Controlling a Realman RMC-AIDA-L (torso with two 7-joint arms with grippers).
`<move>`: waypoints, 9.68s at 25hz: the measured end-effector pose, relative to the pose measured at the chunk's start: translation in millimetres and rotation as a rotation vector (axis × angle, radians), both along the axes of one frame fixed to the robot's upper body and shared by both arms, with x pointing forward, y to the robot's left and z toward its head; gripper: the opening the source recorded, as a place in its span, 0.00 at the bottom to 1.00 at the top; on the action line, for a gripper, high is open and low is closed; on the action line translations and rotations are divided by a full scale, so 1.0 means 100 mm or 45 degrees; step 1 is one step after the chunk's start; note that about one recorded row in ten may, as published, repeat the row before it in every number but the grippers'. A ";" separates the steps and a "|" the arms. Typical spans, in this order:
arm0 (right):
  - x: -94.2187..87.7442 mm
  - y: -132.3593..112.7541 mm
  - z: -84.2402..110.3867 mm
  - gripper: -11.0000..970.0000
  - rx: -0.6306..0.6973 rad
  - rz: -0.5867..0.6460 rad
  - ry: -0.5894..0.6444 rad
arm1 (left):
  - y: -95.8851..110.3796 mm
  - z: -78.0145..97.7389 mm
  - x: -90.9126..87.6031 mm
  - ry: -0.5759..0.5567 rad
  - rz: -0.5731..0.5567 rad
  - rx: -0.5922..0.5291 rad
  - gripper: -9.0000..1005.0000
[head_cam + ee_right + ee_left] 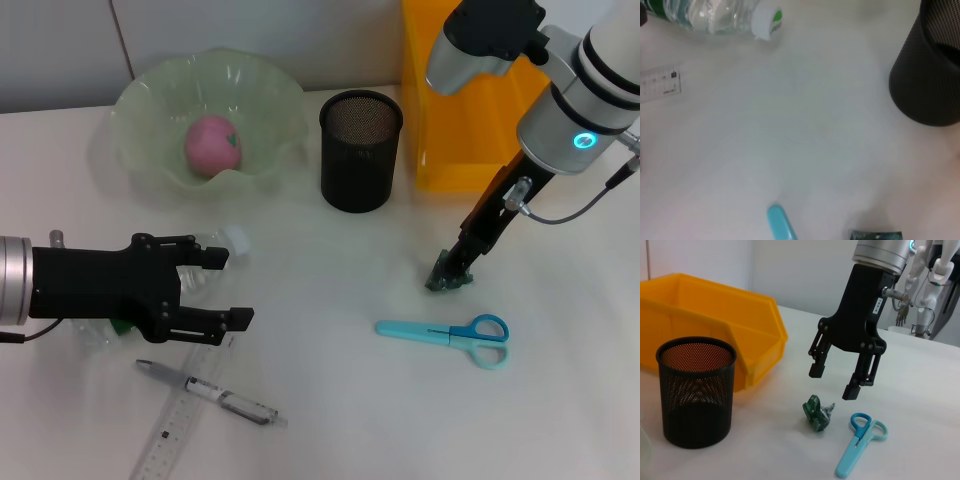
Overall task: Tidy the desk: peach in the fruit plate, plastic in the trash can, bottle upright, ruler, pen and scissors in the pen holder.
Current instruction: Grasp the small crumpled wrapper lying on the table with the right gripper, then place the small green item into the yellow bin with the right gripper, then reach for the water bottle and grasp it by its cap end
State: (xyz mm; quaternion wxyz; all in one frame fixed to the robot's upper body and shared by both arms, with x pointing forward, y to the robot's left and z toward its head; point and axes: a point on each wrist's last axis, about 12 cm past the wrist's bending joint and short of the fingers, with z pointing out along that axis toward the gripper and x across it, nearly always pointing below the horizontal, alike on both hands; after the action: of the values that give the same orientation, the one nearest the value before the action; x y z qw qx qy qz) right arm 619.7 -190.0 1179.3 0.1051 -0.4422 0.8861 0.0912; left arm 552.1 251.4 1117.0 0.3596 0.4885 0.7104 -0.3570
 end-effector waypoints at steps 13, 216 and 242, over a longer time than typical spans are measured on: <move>0.01 -0.01 -0.03 0.71 0.006 -0.001 -0.006 | 0.01 0.01 0.01 -0.006 -0.002 0.003 0.85; 0.55 -0.59 0.07 0.37 0.311 -0.548 -0.697 | 0.13 0.12 0.03 -0.020 0.064 -0.077 0.79; 0.25 -0.79 0.23 0.84 0.649 -0.553 -0.812 | 0.18 0.12 0.02 -0.024 0.070 -0.067 0.78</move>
State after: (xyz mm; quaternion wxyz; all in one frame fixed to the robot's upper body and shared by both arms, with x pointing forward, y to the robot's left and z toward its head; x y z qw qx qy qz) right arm 645.1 -268.5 1202.5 0.4944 -0.2124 0.8309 0.1416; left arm 553.9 269.8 1129.3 0.3887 0.4626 0.7104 -0.3608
